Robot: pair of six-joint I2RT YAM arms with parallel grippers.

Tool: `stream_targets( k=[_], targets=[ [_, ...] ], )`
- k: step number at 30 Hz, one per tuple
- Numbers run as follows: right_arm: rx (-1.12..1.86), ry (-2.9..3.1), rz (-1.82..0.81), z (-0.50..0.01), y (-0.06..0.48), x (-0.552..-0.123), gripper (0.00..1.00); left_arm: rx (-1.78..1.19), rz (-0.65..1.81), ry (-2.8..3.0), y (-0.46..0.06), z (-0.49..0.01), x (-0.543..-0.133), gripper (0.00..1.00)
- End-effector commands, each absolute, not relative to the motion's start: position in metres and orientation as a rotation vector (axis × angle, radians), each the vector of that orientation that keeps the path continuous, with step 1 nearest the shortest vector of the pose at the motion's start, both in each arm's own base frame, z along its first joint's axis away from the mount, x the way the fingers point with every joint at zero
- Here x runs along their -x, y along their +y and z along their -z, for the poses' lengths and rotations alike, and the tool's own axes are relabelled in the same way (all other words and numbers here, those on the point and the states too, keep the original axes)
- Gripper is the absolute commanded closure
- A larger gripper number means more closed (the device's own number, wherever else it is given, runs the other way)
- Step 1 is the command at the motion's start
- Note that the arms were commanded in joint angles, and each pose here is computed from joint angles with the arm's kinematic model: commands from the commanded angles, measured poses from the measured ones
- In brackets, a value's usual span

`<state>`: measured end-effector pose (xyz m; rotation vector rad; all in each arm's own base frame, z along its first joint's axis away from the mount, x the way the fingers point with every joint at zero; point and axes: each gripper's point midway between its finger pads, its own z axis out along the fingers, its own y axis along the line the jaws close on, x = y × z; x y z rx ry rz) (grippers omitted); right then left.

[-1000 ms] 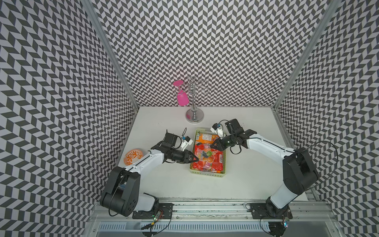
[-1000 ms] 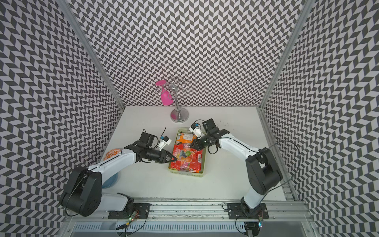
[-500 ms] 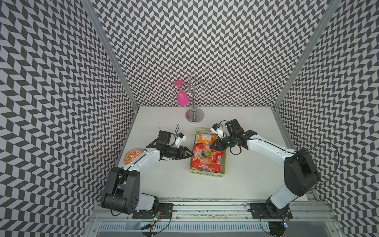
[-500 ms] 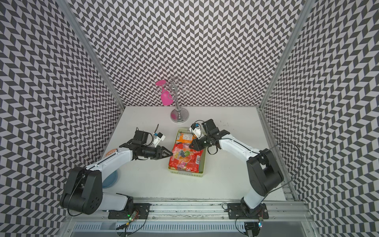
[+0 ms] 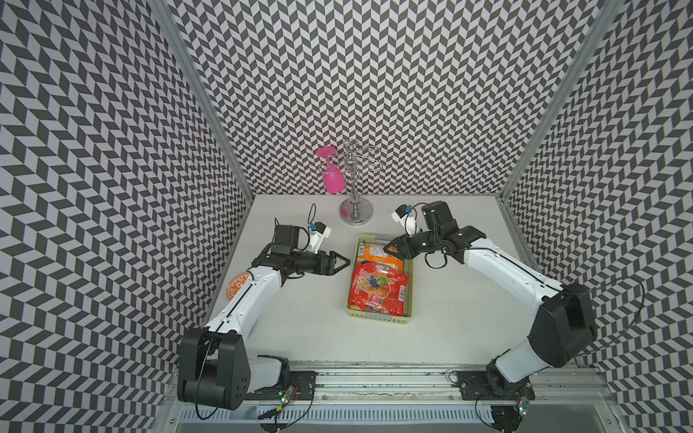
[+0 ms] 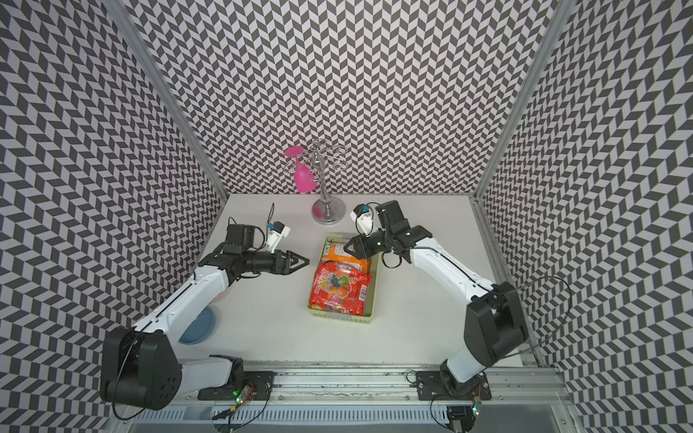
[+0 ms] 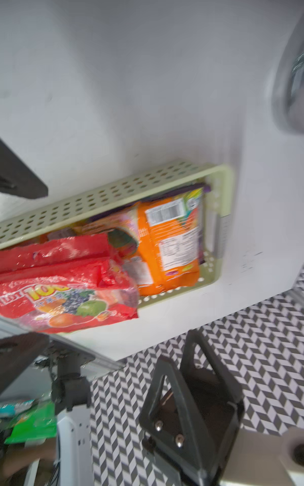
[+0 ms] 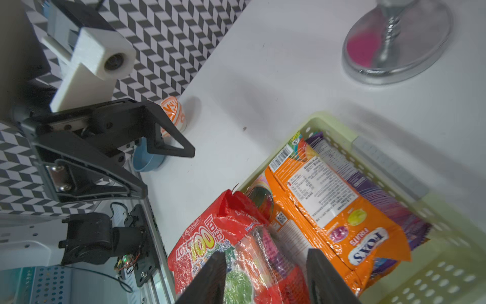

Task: Put the candies in the basket
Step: Place the candy in the basket, then reset both arms

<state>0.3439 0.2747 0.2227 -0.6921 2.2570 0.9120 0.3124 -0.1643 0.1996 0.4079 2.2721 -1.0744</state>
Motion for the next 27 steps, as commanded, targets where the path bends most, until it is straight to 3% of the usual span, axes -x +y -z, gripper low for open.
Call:
stream_targets(
  k=[1,4,13,27],
  targets=[
    [0.598,2.161,-0.844,-0.258,0.252,-0.36,0.42,-0.444,0.824,2.209,-0.136,-0.213,-0.338,0.08],
    [0.518,2.126,-0.772,-0.269,0.229,-0.371,0.36,-0.429,0.704,2.162,-0.116,-0.214,-0.359,0.01],
    [0.209,1.962,-0.484,-0.298,0.147,-0.392,0.09,-0.276,0.422,1.948,-0.057,-0.204,-0.407,0.01],
    [-0.087,1.705,-0.205,-0.291,0.053,-0.39,0.01,-0.236,0.246,1.705,-0.036,-0.177,-0.4,0.01]
  ],
)
